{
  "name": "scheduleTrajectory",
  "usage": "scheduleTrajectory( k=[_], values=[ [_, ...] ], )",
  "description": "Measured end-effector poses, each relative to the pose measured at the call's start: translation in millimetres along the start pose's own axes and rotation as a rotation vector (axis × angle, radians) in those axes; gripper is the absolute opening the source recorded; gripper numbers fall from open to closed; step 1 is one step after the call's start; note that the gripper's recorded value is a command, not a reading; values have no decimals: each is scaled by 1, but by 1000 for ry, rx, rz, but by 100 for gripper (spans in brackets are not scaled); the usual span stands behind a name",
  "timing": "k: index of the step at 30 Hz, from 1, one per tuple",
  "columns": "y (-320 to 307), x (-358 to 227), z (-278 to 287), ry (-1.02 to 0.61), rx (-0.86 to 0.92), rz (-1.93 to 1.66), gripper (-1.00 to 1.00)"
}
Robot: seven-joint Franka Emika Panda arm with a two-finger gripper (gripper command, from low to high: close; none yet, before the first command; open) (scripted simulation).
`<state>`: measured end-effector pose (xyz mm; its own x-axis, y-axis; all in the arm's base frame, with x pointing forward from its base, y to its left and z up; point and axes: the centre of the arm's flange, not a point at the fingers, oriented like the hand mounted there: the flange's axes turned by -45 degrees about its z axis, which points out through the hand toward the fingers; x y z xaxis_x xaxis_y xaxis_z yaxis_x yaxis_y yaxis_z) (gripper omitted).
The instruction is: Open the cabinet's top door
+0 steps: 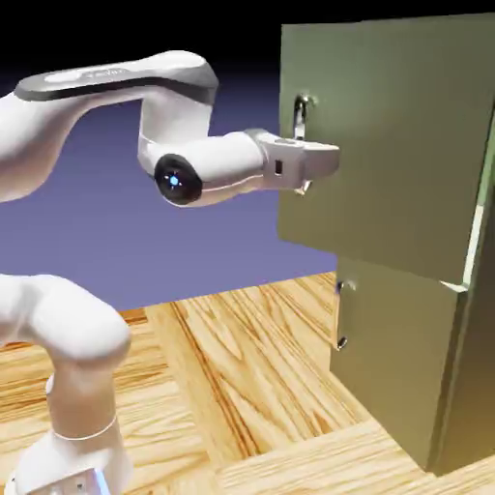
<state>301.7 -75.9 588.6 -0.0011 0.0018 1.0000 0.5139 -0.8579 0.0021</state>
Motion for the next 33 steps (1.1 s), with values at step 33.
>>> scheduleTrajectory(
  k=[33],
  values=[
    [182,-1,-153,1,781,2,-100]
  ],
)
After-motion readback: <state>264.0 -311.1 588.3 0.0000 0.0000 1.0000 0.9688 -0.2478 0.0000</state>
